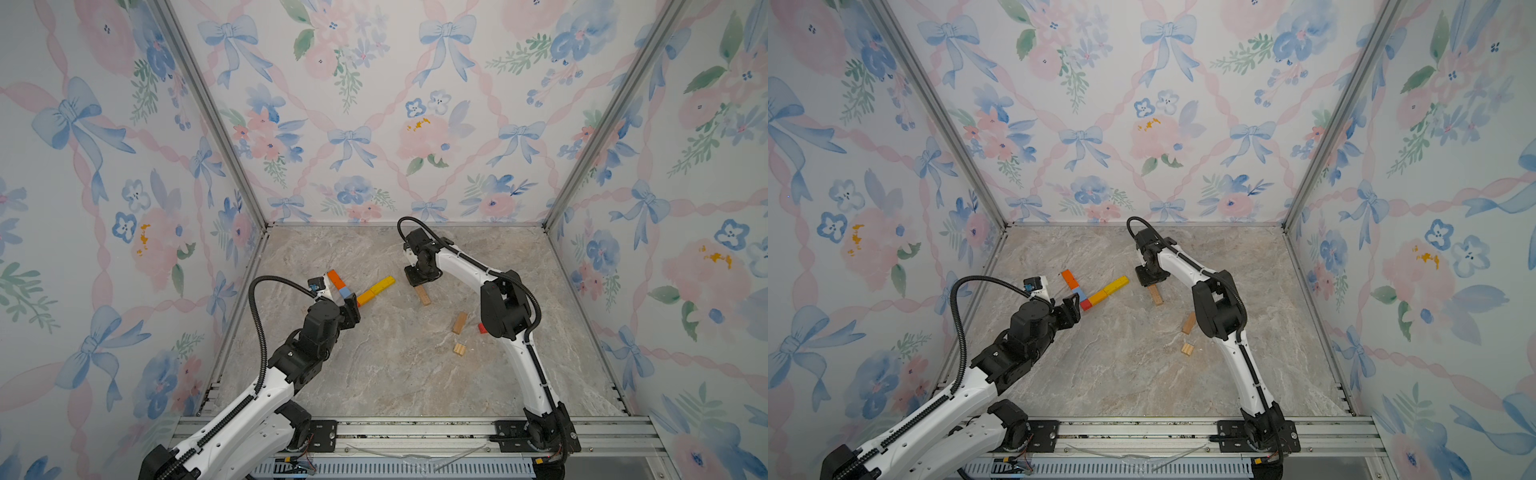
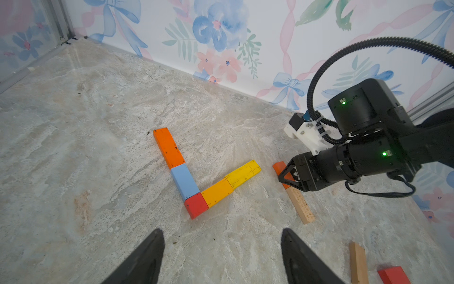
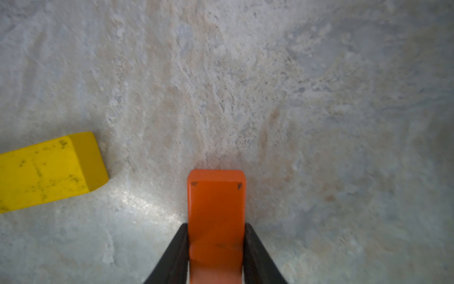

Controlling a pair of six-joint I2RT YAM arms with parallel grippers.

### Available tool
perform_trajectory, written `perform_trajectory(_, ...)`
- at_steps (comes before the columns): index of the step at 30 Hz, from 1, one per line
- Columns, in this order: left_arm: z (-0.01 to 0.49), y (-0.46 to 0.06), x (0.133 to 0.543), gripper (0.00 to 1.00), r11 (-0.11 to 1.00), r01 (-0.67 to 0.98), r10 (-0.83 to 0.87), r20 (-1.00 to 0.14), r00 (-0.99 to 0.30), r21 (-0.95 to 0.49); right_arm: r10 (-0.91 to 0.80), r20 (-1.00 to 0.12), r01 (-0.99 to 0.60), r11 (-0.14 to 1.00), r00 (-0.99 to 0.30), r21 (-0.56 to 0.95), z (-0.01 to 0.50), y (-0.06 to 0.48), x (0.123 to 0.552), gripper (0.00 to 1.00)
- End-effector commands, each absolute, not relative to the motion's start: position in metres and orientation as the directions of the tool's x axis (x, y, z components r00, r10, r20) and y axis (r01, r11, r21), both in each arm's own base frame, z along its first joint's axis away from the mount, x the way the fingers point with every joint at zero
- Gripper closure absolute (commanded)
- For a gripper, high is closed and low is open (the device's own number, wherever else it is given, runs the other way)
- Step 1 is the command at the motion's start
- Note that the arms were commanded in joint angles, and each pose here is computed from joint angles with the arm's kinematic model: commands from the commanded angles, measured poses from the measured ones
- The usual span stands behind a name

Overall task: Assemble the letter v with building blocks
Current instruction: Adjust the building block at the center of the board, then pick up the building block from the center of the board.

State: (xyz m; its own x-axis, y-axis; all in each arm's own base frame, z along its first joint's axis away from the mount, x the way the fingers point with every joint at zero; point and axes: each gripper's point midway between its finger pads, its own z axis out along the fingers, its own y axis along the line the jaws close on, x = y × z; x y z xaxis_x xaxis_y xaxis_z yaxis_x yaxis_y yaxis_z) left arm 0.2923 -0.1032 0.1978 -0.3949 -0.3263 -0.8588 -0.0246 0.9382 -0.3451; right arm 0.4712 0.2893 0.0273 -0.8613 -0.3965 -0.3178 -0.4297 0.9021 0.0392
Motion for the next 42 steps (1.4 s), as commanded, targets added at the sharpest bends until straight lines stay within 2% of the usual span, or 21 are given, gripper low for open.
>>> perform_trajectory(1,0.193,-0.097,0.29,0.23,0.937,-0.048,-0.336,-0.856,-0.393,-0.346,-0.391,-0.261,-0.416,0.908,-0.883,0.047,0.021,0.282,0.456,0.62)
perform_trajectory(13,0.197,-0.098,0.29,0.23,0.933,-0.042,-0.344,-0.856,-0.385,-0.357,-0.381,-0.295,-0.414,0.909,-0.876,0.053,0.036,0.284,0.462,0.43)
perform_trajectory(17,0.2,-0.104,0.292,0.23,0.931,-0.016,-0.34,-0.854,-0.394,-0.364,-0.372,-0.348,-0.415,0.908,-0.861,0.057,0.062,0.284,0.469,0.35)
perform_trajectory(23,0.201,-0.124,0.296,0.24,0.919,0.061,-0.328,-0.84,-0.432,-0.39,-0.345,-0.444,-0.411,0.91,-0.827,0.058,0.115,0.275,0.476,0.27)
perform_trajectory(32,0.188,-0.176,0.301,0.26,0.889,0.223,-0.208,-0.785,-0.583,-0.401,-0.247,-0.563,-0.349,0.934,-0.789,0.078,0.176,0.232,0.453,0.25)
perform_trajectory(42,0.166,-0.269,0.29,0.26,0.845,0.443,0.089,-0.739,-0.668,-0.299,-0.053,-0.606,-0.203,0.962,-0.794,0.181,0.188,0.167,0.4,0.26)
